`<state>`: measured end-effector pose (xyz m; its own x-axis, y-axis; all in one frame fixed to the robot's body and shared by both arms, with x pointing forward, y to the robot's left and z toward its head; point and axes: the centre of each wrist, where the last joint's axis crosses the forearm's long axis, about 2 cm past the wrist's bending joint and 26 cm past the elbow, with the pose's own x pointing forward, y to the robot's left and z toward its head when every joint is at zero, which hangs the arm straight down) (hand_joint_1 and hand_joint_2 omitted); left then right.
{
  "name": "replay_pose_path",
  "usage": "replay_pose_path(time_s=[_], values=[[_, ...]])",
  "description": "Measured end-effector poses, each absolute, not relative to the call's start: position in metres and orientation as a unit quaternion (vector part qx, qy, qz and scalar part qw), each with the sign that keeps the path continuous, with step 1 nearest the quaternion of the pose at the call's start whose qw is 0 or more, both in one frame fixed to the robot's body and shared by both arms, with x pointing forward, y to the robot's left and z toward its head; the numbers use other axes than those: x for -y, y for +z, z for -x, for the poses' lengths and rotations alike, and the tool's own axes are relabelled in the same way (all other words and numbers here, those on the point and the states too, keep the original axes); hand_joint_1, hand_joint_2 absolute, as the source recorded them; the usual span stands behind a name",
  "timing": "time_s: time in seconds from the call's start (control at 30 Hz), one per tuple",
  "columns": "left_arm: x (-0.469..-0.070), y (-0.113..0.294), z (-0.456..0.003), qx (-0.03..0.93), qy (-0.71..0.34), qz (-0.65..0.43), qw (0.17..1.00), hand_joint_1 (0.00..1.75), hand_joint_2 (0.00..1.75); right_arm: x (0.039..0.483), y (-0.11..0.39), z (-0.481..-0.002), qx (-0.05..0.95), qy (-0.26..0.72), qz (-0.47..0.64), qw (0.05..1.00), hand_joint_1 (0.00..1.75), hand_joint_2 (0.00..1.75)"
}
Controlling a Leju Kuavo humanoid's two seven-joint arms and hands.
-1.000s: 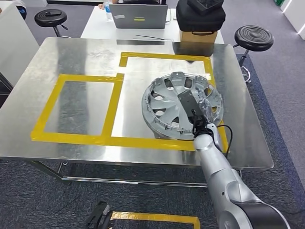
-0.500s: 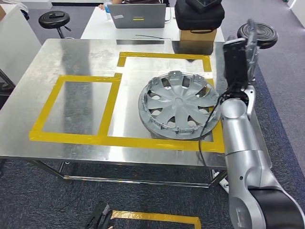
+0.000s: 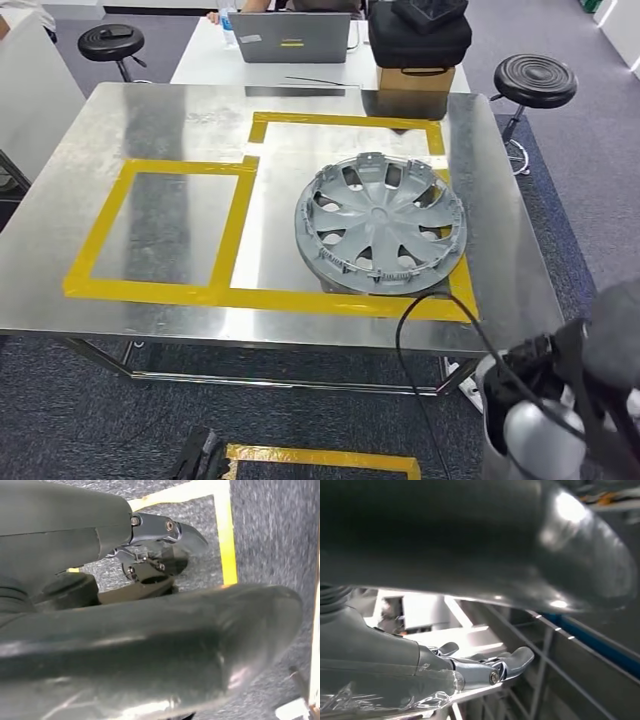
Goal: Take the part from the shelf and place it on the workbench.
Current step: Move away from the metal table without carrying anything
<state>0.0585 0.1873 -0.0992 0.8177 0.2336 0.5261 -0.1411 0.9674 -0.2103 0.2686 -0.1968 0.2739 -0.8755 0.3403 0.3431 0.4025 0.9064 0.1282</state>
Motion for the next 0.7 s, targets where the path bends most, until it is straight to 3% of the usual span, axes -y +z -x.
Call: replay_pose_path(time_s=[0.03, 0.17, 0.4, 0.7], values=[[-0.186, -0.099, -0.058, 0.286, 0.103, 0.08, 0.949, 0.0, 1.75, 0.194, 0.271, -0.257, 0.966, -0.1, 0.187, 0.15, 0.0, 0.0], [-0.181, -0.098, -0.057, 0.288, 0.113, 0.078, 0.948, 0.0, 0.0, 0.188, 0.262, -0.224, 0.97, -0.102, 0.173, 0.138, 0.0, 0.0], [-0.179, -0.098, -0.057, 0.291, 0.139, 0.077, 0.944, 0.0, 0.0, 0.184, 0.252, -0.186, 0.963, -0.118, 0.182, 0.158, 0.0, 0.0], [-0.18, -0.098, -0.054, 0.29, 0.163, 0.09, 0.939, 0.0, 0.0, 0.204, 0.24, -0.153, 0.935, -0.111, 0.277, 0.19, 0.0, 0.0]])
